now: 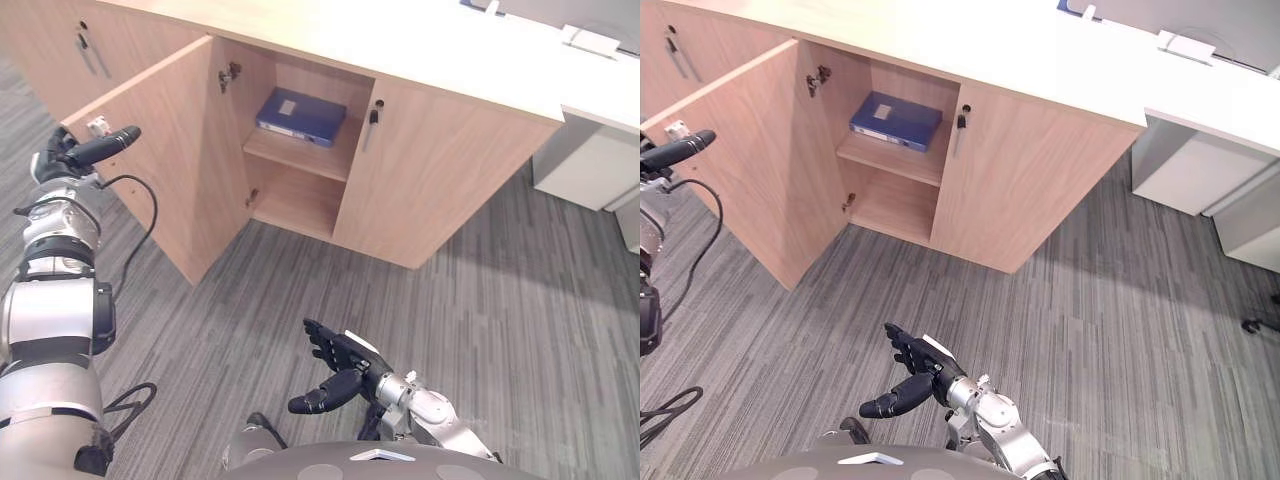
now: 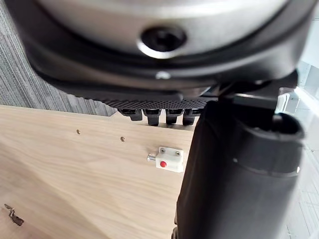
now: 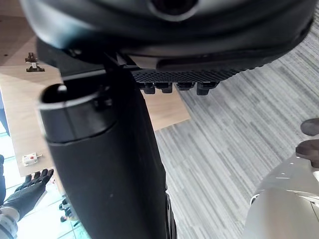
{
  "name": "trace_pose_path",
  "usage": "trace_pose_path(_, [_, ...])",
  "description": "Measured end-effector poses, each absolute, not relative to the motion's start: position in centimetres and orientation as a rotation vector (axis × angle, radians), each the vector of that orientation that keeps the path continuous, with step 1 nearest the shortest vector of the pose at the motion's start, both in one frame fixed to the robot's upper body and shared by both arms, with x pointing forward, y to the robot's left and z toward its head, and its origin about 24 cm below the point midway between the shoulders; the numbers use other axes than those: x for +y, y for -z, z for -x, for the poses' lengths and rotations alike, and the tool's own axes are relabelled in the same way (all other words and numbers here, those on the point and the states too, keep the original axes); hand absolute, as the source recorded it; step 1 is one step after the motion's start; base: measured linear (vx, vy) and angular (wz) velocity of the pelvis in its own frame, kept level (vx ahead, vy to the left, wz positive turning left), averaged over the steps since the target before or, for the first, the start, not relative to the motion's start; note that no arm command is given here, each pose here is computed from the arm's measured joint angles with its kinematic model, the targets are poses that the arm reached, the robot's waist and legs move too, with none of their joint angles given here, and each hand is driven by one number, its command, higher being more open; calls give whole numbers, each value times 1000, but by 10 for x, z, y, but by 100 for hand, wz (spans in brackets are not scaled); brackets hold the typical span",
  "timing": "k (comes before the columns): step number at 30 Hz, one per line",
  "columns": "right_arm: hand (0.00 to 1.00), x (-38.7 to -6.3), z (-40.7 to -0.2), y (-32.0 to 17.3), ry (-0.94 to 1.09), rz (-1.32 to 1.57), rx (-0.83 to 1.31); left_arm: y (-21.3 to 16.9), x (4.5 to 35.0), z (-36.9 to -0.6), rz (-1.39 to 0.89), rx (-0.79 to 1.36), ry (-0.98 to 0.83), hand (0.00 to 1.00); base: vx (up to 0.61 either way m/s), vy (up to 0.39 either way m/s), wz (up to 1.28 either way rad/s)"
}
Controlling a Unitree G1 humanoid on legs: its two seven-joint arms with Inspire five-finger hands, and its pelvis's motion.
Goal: Walk over to the cabinet, pick up the folder, carry it to the office cabinet, place the folder inside the office cabinet, then close the office cabinet door
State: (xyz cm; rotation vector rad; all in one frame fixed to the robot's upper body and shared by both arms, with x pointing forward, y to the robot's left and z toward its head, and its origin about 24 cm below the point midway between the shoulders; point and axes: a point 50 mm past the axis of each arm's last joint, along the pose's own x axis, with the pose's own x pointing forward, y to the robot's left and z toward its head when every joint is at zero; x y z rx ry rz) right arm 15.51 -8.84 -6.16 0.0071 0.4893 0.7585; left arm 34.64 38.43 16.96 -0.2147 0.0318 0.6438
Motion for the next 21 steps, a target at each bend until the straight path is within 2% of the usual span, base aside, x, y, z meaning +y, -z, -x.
trace_pose_path(7, [100,-84,-152,60,-750,-52,482,-192,386,-349,229,-45,-652,100,-42,-16,-6])
trace_pose_path(12, [100,-84,-158,56,-752,-58,465,-198,367,-362,209,-77,-578,100,-15,13,21])
trace_pose_path(15, [100,-89,-163,54,-760,-31,456,-201,348,-372,190,-71,-480,100,-4,68,33])
trace_pose_path(21, [100,-104,-161,53,-793,38,467,-199,296,-379,-64,14,-89,100,25,77,35])
